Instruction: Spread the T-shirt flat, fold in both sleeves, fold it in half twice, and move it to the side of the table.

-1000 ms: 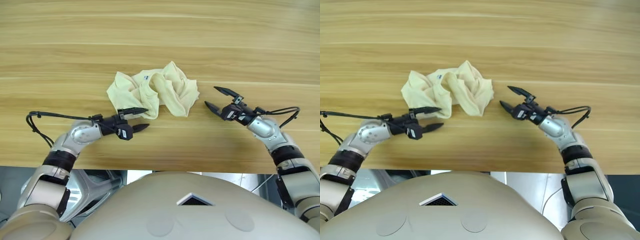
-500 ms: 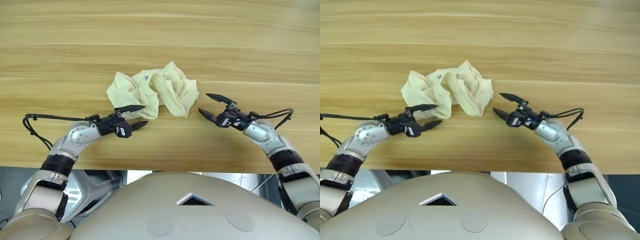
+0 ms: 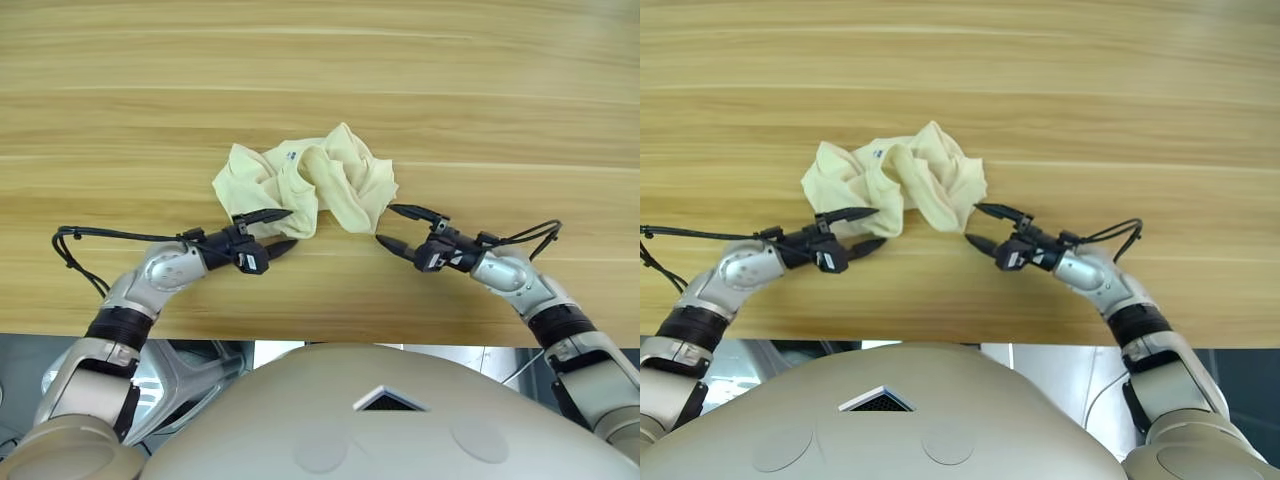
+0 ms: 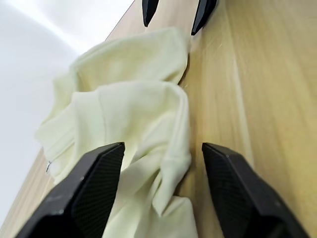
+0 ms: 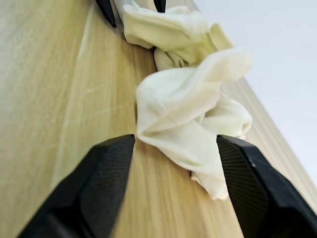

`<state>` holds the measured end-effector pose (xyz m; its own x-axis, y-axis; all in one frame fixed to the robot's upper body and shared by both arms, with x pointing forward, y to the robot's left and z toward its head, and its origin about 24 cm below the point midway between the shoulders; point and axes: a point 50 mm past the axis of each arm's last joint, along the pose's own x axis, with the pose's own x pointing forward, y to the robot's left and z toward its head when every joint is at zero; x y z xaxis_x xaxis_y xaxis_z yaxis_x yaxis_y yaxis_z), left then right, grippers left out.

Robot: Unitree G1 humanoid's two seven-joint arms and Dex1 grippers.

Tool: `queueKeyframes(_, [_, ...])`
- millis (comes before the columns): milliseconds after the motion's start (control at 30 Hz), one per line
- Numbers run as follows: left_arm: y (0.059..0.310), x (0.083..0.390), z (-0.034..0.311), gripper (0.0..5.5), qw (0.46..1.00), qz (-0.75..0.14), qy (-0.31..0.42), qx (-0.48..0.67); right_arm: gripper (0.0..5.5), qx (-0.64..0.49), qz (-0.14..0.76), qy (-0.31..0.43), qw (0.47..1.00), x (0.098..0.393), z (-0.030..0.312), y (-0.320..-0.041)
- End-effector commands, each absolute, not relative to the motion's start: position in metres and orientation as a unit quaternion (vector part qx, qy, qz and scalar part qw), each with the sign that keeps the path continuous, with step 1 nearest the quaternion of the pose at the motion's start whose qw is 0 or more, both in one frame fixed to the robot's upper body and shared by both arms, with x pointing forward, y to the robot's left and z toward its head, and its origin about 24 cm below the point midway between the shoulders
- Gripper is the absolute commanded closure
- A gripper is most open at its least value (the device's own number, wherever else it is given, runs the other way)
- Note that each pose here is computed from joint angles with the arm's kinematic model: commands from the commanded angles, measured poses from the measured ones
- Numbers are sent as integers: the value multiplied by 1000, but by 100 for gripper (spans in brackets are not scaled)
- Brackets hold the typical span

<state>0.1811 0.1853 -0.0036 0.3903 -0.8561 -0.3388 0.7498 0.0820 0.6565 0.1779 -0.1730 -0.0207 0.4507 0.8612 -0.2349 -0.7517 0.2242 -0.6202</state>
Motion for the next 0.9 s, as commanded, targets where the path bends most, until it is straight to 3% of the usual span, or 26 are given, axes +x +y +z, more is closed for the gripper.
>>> queueKeyframes(33, [184, 175, -4, 257, 720, -569, -64, 392, 243, -340, 618, 40, 707, 134, -61, -167])
queueKeyframes(400, [189, 183, -9, 257, 730, -555, -39, 397, 243, -334, 624, 47, 705, 135, -69, -154])
queueKeyframes(900, [190, 181, -11, 491, 722, -561, -39, 402, 243, -345, 572, 54, 742, 153, -67, -165])
